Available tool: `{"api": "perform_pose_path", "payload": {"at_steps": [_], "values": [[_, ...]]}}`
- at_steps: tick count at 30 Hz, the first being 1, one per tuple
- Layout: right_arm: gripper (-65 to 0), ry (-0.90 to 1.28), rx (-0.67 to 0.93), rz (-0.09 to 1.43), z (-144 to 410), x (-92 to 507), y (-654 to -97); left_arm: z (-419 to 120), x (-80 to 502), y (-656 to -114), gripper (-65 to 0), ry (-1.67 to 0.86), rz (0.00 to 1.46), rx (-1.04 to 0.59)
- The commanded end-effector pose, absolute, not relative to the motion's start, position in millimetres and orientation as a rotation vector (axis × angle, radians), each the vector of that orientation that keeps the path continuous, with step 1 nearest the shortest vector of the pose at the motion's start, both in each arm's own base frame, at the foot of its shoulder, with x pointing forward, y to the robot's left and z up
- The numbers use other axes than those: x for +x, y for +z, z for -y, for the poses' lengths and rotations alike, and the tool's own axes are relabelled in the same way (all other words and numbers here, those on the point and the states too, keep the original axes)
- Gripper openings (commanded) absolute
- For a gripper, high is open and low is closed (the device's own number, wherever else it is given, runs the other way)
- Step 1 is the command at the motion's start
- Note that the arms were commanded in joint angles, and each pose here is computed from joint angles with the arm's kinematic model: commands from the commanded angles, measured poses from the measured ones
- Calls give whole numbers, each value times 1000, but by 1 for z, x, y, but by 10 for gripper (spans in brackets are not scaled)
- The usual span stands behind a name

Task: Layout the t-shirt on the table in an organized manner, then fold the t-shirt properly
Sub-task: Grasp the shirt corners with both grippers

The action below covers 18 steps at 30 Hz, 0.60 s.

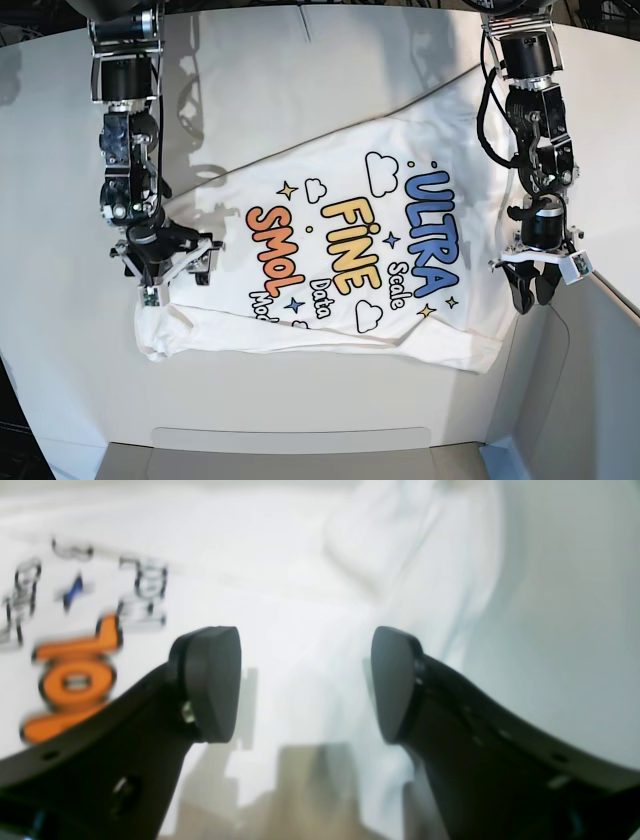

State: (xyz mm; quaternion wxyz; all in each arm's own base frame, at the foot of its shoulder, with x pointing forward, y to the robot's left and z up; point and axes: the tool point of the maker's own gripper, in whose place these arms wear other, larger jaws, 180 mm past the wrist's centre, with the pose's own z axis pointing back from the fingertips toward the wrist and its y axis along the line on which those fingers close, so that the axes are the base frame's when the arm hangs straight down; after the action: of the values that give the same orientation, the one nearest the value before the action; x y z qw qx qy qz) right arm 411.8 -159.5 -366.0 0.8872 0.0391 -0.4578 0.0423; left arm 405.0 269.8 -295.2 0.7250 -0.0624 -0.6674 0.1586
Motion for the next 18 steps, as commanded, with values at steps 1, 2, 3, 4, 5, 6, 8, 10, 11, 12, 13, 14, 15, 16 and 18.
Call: {"api": "perform_pose_path", "payload": {"at_steps": [1, 2, 3, 4, 5, 6, 8, 10, 11, 12, 13, 14, 15, 16, 18], "values": [[-247, 94, 79, 1013, 162, 418, -348, -272, 409, -274, -384, 334, 1537, -139], [-247, 96, 80, 1013, 161, 412, -349, -271, 407, -274, -384, 330, 1536, -138], [-247, 84, 75, 1010, 165, 407, -351, -270, 402, -277, -384, 326, 1530, -136], [-247, 59, 67, 1018, 174, 403, -349, -269, 398, -277, -384, 320, 1529, -135], [-247, 32, 60, 1023, 181, 400, -349, -268, 394, -278, -384, 315, 1529, -133], [-247, 4, 63, 1029, 185, 399, -348, -267, 390, -278, -384, 308, 1528, -132], [-247, -47, 49, 1056, 201, 398, -339, -265, 383, -277, -384, 298, 1529, -130], [-247, -80, 30, 1077, 215, 394, -332, -262, 373, -277, -384, 284, 1525, -126], [-247, -90, 19, 1090, 221, 393, -326, -260, 368, -277, -384, 275, 1525, -125], [-247, -95, 12, 1104, 224, 391, -322, -262, 363, -277, -384, 274, 1524, -119], [-247, -102, 3, 1114, 228, 389, -318, -266, 357, -277, -384, 279, 1521, -106], [-247, -115, -7, 1127, 234, 387, -313, -271, 349, -282, -384, 285, 1499, -91], [-247, -129, -14, 1137, 238, 384, -309, -275, 343, -288, -384, 291, 1463, -82], [-247, -141, -23, 1130, 243, 379, -311, -280, 337, -297, -384, 300, 1417, -73], [-247, -167, -37, 1081, 254, 371, -319, -289, 326, -311, -384, 324, 1345, -55]]}}
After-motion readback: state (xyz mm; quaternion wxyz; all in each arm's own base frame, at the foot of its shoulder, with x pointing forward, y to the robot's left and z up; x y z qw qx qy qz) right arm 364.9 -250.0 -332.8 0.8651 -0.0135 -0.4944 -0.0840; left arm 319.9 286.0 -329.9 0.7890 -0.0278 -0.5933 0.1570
